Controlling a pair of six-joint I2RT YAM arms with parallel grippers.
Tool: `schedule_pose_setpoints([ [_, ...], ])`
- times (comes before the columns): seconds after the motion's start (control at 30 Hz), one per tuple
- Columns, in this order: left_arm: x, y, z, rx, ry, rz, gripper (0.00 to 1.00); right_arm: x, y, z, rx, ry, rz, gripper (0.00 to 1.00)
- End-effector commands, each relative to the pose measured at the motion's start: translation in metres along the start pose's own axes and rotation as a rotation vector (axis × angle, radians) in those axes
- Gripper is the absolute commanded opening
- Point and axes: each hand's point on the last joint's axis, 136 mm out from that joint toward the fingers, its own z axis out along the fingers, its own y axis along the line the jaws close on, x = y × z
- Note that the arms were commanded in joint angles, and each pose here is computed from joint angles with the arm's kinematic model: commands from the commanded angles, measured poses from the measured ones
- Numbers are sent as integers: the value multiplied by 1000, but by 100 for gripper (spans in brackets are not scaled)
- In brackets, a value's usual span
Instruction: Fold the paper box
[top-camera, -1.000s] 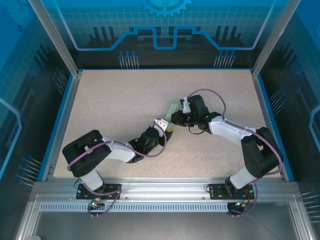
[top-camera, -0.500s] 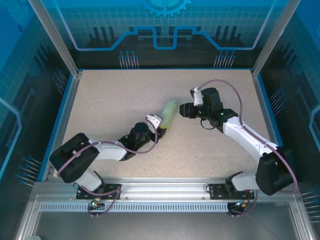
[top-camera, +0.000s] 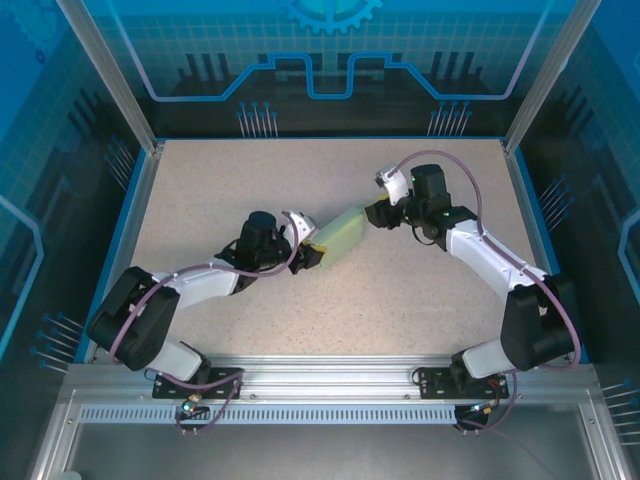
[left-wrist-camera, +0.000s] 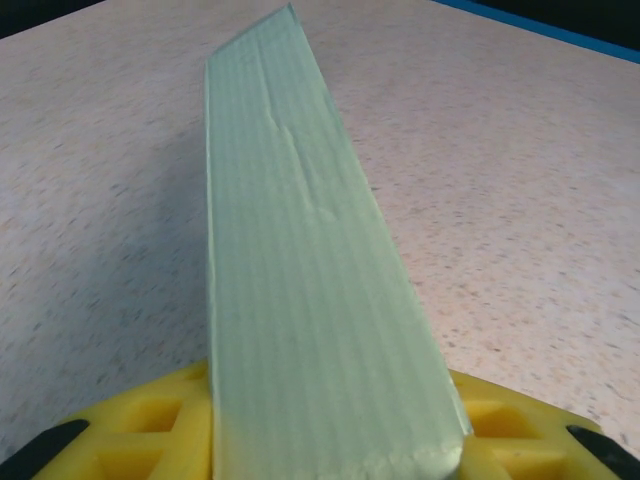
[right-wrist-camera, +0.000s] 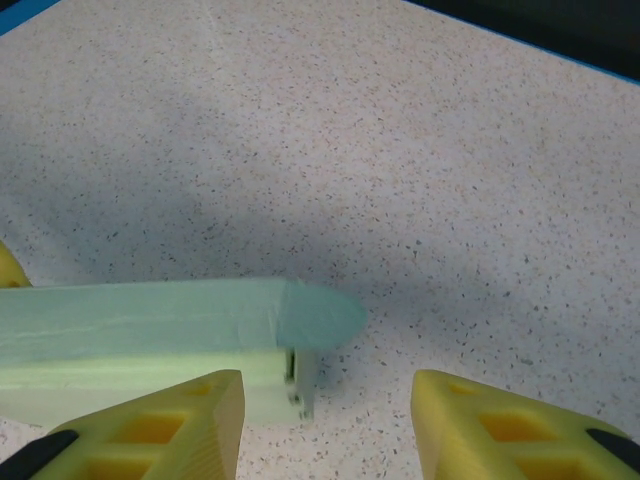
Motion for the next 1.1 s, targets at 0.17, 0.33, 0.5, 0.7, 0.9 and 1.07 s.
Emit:
schedule_pose_setpoints([
  [0.17,8,-33,9,257,18,152,37,-3,-4,-31,96,-3,29,48],
  [0.33,23,-29,16,270,86,161,40,2,4,-41,121,13,24,48],
  [0.5,31,-26,18,270,102,169,45,10,14,-40,117,55,19,48],
  [0.7,34,-20,20,269,110,150,49,27,15,-40,138,115,13,48],
  [0.9,33,-18,21,266,108,151,47,33,13,-49,172,143,-40,48],
  [1.07,32,-16,21,259,105,153,43,46,24,-51,97,210,-170,48],
])
